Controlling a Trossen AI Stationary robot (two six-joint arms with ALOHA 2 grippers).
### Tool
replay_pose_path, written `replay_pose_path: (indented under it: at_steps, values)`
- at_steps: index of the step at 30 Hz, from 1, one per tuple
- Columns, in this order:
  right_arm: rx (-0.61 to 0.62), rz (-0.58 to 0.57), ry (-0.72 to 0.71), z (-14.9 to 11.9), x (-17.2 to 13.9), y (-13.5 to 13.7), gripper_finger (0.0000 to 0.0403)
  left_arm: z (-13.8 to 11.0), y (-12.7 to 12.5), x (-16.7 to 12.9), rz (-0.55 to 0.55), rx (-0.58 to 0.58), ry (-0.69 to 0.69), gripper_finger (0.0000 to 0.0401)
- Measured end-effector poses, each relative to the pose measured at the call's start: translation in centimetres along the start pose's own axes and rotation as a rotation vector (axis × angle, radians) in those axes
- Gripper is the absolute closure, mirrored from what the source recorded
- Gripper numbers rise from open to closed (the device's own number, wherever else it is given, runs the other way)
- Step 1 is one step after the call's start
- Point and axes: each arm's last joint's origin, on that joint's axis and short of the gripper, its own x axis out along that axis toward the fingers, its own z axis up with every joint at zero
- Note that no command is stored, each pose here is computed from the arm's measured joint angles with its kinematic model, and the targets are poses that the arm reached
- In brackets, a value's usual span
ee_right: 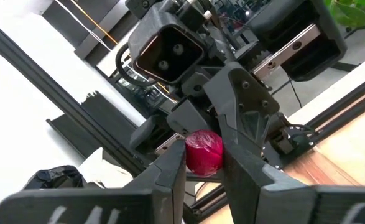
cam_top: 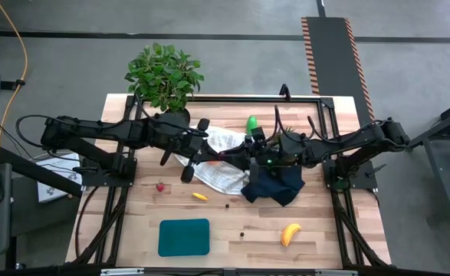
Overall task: Pick and placing Produce into tupperware
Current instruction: Put the cherry into the bin
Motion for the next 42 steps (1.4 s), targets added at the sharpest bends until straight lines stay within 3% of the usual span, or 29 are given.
replay_pose_path:
  at_steps: [17, 30, 36, 42]
  values:
    - [-0.003, 0.000, -0.001, 0.0, 0.0, 0.0, 0.0328, 0.0, 0.0, 0.0, 0.000, 0.000, 0.000, 0.0401]
    - [-0.006, -0.025, -0.034, 0.2, 0.0, 0.0, 0.0232, -0.2, 0.0, 0.0, -0.002, -0.006, 0.020, 0.0401]
    - [-0.045, -0.008, -0.110, 0.8, -0.1, 0.3, 0.0226, -0.6, -0.2, -0.7, -0.016, -0.016, 0.082, 0.0401]
    - [-0.075, -0.026, -0.123, 1.9, -0.7, 0.3, 0.0226, -0.3, -0.9, -3.4, -0.112, -0.091, 0.149, 0.0401]
